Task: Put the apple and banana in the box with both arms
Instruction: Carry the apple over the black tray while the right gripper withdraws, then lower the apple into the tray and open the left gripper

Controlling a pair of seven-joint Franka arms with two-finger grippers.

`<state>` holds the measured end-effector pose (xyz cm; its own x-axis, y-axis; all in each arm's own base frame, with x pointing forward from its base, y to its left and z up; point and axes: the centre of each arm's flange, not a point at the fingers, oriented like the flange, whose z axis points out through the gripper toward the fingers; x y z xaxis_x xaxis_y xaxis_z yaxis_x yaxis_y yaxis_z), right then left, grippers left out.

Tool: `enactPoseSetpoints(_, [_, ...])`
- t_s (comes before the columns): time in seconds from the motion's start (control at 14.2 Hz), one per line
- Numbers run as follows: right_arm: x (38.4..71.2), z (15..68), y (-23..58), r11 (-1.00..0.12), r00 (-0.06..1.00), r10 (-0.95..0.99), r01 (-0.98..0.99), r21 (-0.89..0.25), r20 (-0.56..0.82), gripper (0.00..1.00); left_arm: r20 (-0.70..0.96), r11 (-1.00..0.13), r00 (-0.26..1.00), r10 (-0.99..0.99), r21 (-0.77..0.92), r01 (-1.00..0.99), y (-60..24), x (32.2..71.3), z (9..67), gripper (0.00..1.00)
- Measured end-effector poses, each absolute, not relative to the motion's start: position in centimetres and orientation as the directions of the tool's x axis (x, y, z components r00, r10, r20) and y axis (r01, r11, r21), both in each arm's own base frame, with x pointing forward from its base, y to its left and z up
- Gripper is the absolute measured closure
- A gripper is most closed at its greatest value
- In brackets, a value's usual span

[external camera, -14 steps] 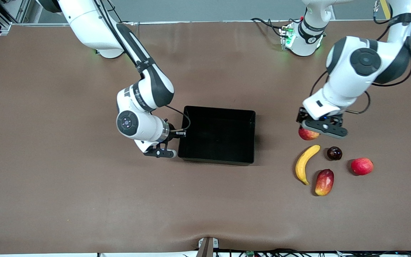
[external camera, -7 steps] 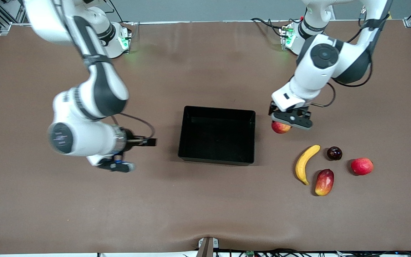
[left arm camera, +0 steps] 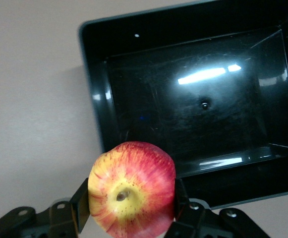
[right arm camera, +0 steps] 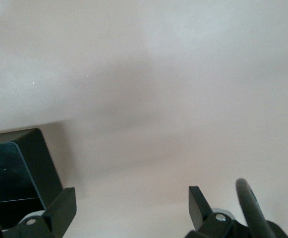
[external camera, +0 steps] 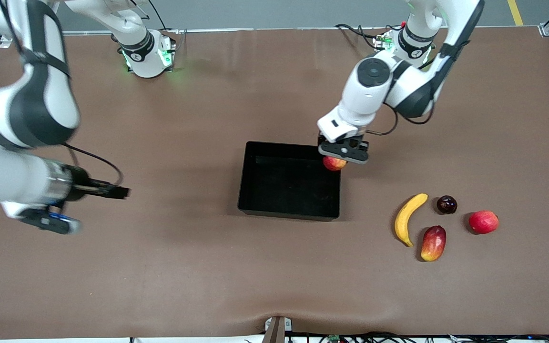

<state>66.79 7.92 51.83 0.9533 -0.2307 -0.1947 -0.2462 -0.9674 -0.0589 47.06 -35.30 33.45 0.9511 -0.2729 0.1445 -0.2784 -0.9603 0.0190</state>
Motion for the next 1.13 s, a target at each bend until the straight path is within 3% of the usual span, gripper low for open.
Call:
enactPoseSetpoints(0.78, [59.0,65.2,-3.3,-0.991,0.991,-0.114,-0.119,-0.061,-0.071,0.00,0.158,-0.984,0.971,-0.180,-0.038,-0.176,-41.5,47.7,23.3,0.33])
enactPoseSetpoints(1.13, [53.9,65.9,-4.2,-0.990,0.990,-0.127,-0.131,-0.062,-0.059,0.00,0.121,-0.983,0.976,-0.184,-0.038,-0.180,-41.6,47.2,21.1,0.33])
